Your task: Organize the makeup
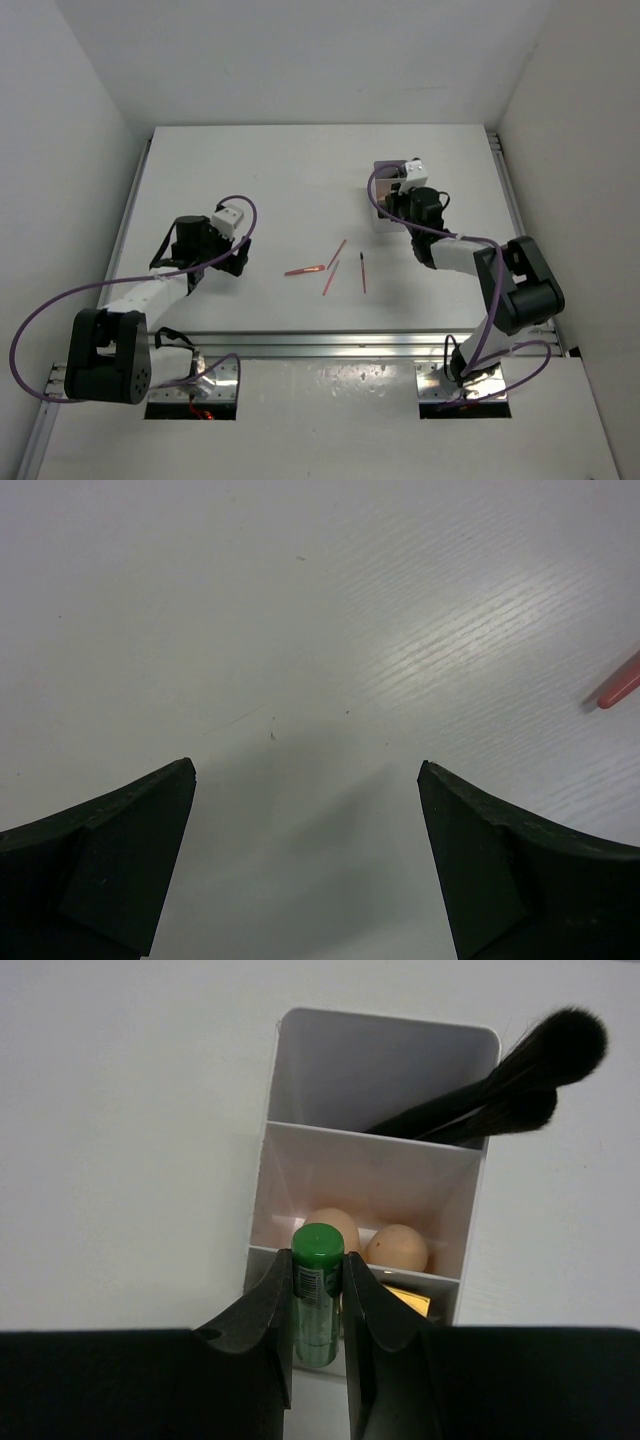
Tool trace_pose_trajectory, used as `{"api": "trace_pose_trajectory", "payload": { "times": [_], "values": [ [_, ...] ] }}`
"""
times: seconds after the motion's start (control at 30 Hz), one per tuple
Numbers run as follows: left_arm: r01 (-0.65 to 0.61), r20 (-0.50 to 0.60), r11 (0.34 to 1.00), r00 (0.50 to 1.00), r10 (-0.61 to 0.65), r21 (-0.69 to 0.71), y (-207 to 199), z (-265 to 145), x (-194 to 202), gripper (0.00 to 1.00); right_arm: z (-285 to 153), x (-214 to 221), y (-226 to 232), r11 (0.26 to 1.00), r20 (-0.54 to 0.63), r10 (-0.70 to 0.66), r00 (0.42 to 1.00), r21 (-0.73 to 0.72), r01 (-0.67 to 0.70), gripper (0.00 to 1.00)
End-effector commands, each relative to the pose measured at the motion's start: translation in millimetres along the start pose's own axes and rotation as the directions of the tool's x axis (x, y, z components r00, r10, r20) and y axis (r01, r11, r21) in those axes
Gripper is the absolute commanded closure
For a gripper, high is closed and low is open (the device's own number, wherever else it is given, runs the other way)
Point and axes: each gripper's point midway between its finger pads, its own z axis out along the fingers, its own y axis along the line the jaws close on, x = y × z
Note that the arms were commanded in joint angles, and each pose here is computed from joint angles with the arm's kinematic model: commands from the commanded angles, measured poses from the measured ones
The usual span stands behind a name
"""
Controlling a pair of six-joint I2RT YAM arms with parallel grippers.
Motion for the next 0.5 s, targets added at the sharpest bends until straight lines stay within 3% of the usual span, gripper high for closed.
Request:
{"api": "trace_pose_trajectory", "payload": {
  "times": [0.0,0.2,0.37,0.47],
  "values": [
    [-0.022,0.041,1.0,0.999,0.023,-0.005,4,0,-21,0.0,5,-12,-2,1.0,0.066,-0.005,0.998,0.0,0.005,1.0],
    [-0.032,0.041,0.999,0.999,0.032,-0.006,5,0,-23,0.0,7,-1,0,1.0,0.078,-0.017,0.997,-0.02,0.019,1.0],
    [-0.029,0.033,1.0,0.999,0.029,-0.003,5,0,-21,0.0,3,-13,2,1.0,0.198,-0.005,0.98,-0.029,0.011,1.0],
    [-0.038,0.033,0.999,0.999,0.039,-0.003,5,0,-21,0.0,-2,-5,1,0.999,0.195,-0.001,0.981,-0.034,0.008,1.0]
  ]
}}
